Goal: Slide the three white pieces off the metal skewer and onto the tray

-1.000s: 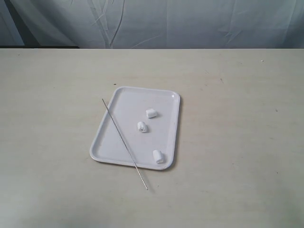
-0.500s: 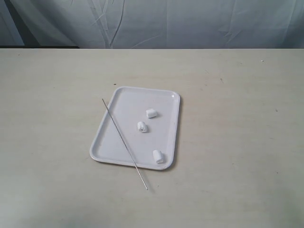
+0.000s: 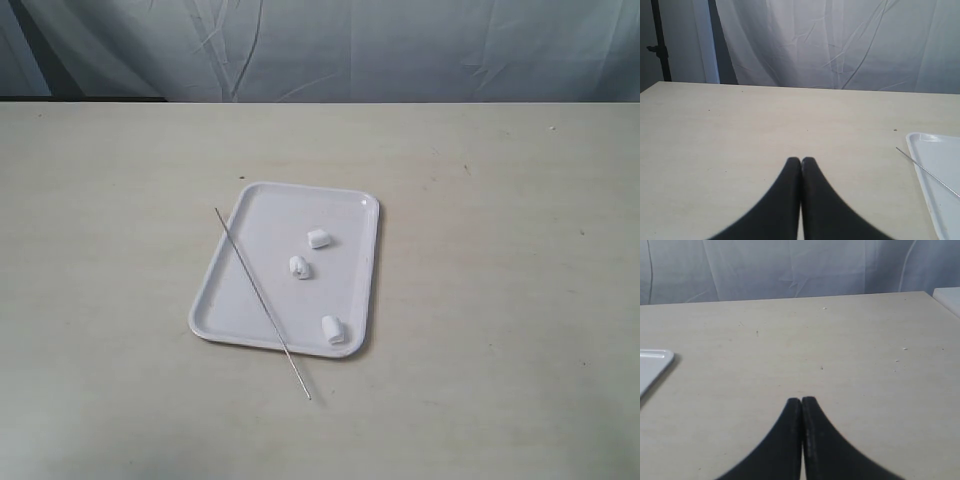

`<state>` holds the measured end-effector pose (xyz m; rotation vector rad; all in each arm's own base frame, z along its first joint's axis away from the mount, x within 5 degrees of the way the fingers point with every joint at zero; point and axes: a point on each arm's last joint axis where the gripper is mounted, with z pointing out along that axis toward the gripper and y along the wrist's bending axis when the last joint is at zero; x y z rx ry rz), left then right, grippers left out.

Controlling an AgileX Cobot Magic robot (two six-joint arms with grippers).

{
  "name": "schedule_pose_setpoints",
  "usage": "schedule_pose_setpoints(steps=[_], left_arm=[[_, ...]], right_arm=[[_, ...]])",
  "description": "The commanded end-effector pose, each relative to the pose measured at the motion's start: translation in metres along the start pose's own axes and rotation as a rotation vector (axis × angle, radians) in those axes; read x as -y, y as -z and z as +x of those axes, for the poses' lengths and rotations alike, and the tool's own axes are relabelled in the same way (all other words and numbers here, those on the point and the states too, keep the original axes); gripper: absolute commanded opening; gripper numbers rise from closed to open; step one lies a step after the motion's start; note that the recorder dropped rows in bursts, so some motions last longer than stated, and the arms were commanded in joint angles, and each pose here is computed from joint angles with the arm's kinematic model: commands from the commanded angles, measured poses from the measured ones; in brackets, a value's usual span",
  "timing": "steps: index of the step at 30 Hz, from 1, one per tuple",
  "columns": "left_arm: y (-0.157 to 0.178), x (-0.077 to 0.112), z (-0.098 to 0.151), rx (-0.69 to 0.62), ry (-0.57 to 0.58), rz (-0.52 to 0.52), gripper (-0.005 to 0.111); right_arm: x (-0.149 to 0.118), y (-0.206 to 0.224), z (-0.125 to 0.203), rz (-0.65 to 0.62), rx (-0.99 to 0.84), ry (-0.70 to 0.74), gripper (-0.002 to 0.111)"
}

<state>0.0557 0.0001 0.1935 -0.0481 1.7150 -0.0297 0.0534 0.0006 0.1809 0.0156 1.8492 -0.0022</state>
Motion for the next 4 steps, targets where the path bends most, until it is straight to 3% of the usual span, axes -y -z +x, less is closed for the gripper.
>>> schedule_pose_setpoints(steps=[1, 4], left_arm=[[0.0, -0.0002, 0.0013, 0.001, -0.002, -0.002, 0.0], [0.0, -0.0002, 0.0013, 0.001, -0.002, -0.002, 0.0]], right_arm=[[0.0005, 0.0003, -0.0003, 0.007, 0.011, 0.008, -0.001], [0.0005, 0.0003, -0.0003, 0.007, 0.011, 0.008, -0.001]])
